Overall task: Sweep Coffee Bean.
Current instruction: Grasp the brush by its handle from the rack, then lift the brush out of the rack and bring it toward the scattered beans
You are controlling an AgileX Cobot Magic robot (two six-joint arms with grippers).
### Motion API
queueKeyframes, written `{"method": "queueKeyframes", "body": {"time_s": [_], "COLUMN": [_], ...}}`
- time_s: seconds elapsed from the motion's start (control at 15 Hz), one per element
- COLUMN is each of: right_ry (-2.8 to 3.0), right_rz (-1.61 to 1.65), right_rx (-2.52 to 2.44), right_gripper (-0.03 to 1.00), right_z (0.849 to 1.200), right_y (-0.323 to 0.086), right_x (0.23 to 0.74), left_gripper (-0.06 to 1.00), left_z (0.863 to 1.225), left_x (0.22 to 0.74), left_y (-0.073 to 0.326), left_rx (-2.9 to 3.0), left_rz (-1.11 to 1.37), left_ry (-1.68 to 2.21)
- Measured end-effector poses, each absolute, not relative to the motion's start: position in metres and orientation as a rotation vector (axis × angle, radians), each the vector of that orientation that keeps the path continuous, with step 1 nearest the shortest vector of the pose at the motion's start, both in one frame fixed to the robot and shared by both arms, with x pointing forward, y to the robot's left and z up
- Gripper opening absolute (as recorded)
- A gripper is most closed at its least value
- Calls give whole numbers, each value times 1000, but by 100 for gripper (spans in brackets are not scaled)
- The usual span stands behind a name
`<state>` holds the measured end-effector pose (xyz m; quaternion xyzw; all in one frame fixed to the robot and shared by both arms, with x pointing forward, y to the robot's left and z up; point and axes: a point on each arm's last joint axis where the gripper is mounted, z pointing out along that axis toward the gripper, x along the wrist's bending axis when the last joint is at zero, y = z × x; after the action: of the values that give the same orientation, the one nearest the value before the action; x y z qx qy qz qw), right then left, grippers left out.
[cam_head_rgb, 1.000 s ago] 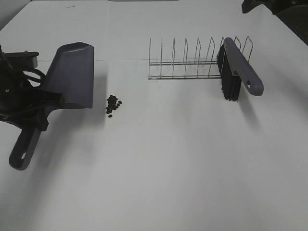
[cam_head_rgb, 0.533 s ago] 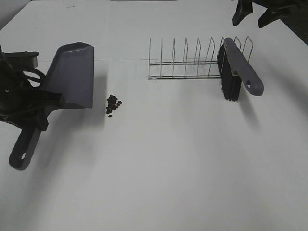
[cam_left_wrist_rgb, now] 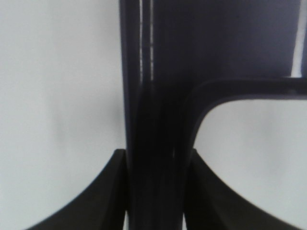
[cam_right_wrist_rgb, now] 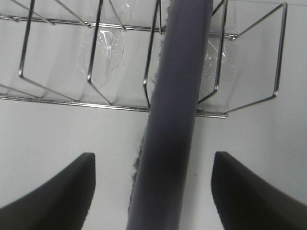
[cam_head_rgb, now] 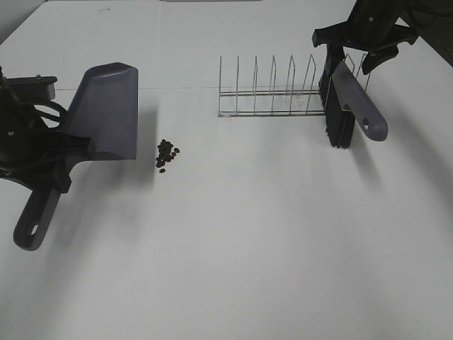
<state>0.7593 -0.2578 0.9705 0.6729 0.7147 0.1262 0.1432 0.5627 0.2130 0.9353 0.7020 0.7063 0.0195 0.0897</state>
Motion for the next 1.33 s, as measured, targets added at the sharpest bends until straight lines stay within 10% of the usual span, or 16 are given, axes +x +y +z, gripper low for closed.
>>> {"method": "queueKeyframes", "body": {"time_s": [0.87,1.33], "right_ry": [2049,1944], "right_rz": [246,378], "right_rx": [1918,1883], "right_gripper": [35,35], "right_z": [916,998], "right_y": [-265,-266], "right_x": [771,760], "left_gripper": [27,27], "left_z": [935,935], "left_x": [563,563], "left_y": [213,213], "left_rx": [2097,2109], "left_rz": [59,59], "left_ry": [2091,2082]}}
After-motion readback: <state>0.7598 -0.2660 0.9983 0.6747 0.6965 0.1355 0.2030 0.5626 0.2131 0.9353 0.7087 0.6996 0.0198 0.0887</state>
